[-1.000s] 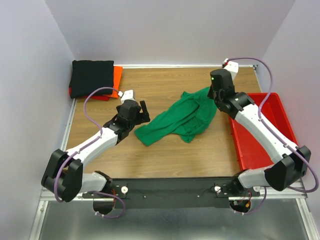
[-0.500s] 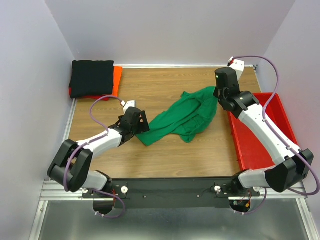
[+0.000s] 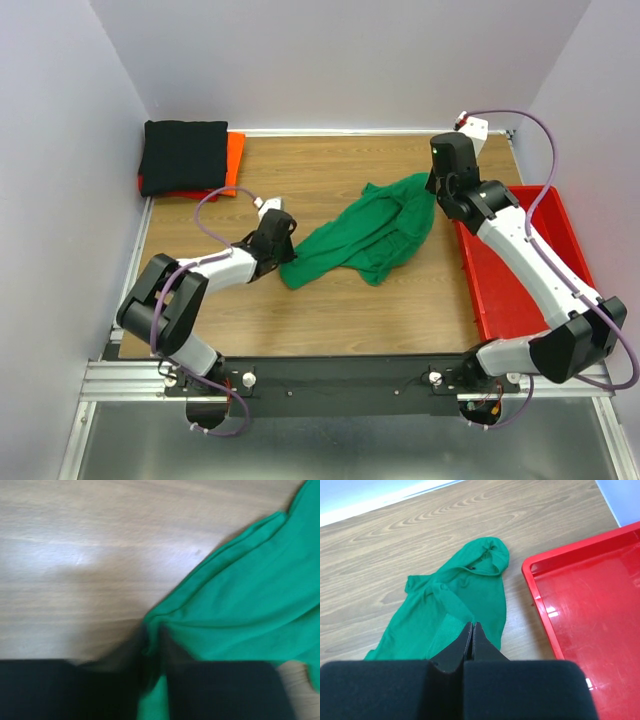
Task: Fold and stack the t-shirts
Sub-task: Flatten the tshirt out
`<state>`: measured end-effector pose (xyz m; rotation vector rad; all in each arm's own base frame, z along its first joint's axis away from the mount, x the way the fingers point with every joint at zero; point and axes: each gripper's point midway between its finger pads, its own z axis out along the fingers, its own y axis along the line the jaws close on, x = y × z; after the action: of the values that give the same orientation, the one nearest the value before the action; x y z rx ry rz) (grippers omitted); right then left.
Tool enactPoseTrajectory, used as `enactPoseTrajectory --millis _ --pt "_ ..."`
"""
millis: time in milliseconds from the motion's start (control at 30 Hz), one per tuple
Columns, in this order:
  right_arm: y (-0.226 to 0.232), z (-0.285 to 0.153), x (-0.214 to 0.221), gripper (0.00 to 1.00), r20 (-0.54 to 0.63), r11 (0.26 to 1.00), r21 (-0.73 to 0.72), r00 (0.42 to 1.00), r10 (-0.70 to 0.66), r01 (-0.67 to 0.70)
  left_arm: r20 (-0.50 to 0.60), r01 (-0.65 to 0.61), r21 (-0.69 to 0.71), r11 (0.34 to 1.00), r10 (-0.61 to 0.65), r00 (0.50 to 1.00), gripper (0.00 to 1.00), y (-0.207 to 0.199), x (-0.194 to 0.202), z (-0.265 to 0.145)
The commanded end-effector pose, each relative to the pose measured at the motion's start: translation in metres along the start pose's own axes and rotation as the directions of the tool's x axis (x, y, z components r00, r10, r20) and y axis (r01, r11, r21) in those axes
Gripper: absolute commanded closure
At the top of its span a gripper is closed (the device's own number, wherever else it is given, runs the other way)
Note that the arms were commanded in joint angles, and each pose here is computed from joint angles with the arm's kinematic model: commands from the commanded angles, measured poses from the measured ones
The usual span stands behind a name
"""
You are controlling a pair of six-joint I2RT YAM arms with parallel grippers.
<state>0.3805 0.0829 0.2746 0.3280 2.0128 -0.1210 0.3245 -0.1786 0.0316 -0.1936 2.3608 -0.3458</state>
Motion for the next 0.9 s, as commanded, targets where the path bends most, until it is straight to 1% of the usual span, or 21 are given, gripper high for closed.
enactPoseTrajectory --millis 0,67,100,133,167,267,300,333,400,500,533,567,600,667,700,767,800,833,867 --pt "0.005 -0.005 -0.015 1.0 0.017 1.0 -0.029 1.0 0.013 -0.012 0.077 -0.004 0.074 0.997 -0.002 0.997 1.0 -0.034 -0.041 0.0" --pt "0.004 -0.007 -0.018 0.99 0.024 0.999 -0.032 1.0 0.013 -0.013 0.117 -0.009 0.048 0.999 0.003 0.993 1.0 -0.035 -0.06 -0.006" --pt "0.004 -0.009 -0.02 1.0 0.029 0.999 -0.036 0.999 0.016 -0.015 0.168 -0.011 0.052 0.999 0.002 0.986 1.0 -0.044 -0.085 -0.015" --pt "0.004 -0.01 -0.022 1.0 0.034 0.999 -0.036 0.999 0.022 -0.021 0.179 -0.014 0.004 1.0 0.013 0.984 1.0 -0.038 -0.093 -0.02" --pt "0.003 -0.015 -0.027 1.0 0.045 0.999 -0.043 0.999 0.026 -0.024 0.243 -0.012 0.015 1.0 0.008 0.97 1.0 -0.048 -0.123 -0.036" --pt "-0.002 -0.024 -0.036 1.0 0.073 0.998 -0.048 0.996 0.044 -0.041 0.346 0.006 -0.039 0.999 0.008 0.938 1.0 -0.046 -0.168 -0.07" --pt "-0.004 -0.027 -0.039 1.0 0.083 0.998 -0.048 0.995 0.052 -0.048 0.378 0.005 -0.046 0.999 0.013 0.926 1.0 -0.045 -0.18 -0.089" --pt "-0.006 -0.03 -0.042 0.99 0.092 0.997 -0.048 0.994 0.059 -0.055 0.409 0.012 -0.057 0.998 0.013 0.912 1.0 -0.043 -0.191 -0.101" --pt "-0.011 -0.04 -0.051 1.0 0.121 0.996 -0.051 0.989 0.082 -0.076 0.494 0.043 -0.095 0.995 0.01 0.869 1.0 -0.034 -0.218 -0.136" --pt "-0.019 -0.053 -0.062 1.0 0.155 0.992 -0.056 0.981 0.118 -0.111 0.561 0.06 -0.104 0.993 0.009 0.828 1.0 -0.029 -0.241 -0.171" --pt "-0.023 -0.06 -0.067 1.0 0.173 0.99 -0.062 0.975 0.137 -0.128 0.606 0.075 -0.105 0.992 0.004 0.796 1.0 -0.024 -0.253 -0.196" --pt "-0.023 -0.06 -0.067 1.0 0.173 0.989 -0.061 0.975 0.14 -0.131 0.613 0.075 -0.115 0.991 0.011 0.79 1.0 -0.022 -0.256 -0.199" --pt "-0.025 -0.064 -0.069 1.0 0.182 0.988 -0.065 0.972 0.149 -0.139 0.639 0.084 -0.111 0.99 0.006 0.769 1.0 -0.02 -0.262 -0.213" --pt "-0.031 -0.073 -0.077 1.0 0.208 0.985 -0.064 0.963 0.17 -0.16 0.677 0.097 -0.122 0.988 0.011 0.736 1.0 -0.013 -0.274 -0.226" --pt "-0.033 -0.075 -0.079 1.0 0.216 0.984 -0.065 0.96 0.179 -0.169 0.694 0.118 -0.13 0.985 0.006 0.72 1.0 -0.003 -0.283 -0.229" --pt "-0.037 -0.075 -0.082 0.99 0.229 0.983 -0.045 0.956 0.182 -0.176 0.704 0.104 -0.09 0.99 -0.011 0.71 1.0 -0.002 -0.299 -0.229" --pt "-0.037 -0.076 -0.085 1.0 0.235 0.982 -0.039 0.954 0.187 -0.183 0.715 0.134 -0.106 0.985 -0.018 0.699 1.0 0.014 -0.316 -0.227" --pt "-0.038 -0.074 -0.086 1.0 0.238 0.982 -0.03 0.953 0.189 -0.187 0.72 0.138 -0.097 0.986 -0.026 0.694 1.0 0.017 -0.325 -0.224" --pt "-0.037 -0.069 -0.084 1.0 0.235 0.983 -0.013 0.955 0.182 -0.184 0.736 0.132 -0.068 0.989 -0.04 0.676 1.0 0.014 -0.342 -0.231"
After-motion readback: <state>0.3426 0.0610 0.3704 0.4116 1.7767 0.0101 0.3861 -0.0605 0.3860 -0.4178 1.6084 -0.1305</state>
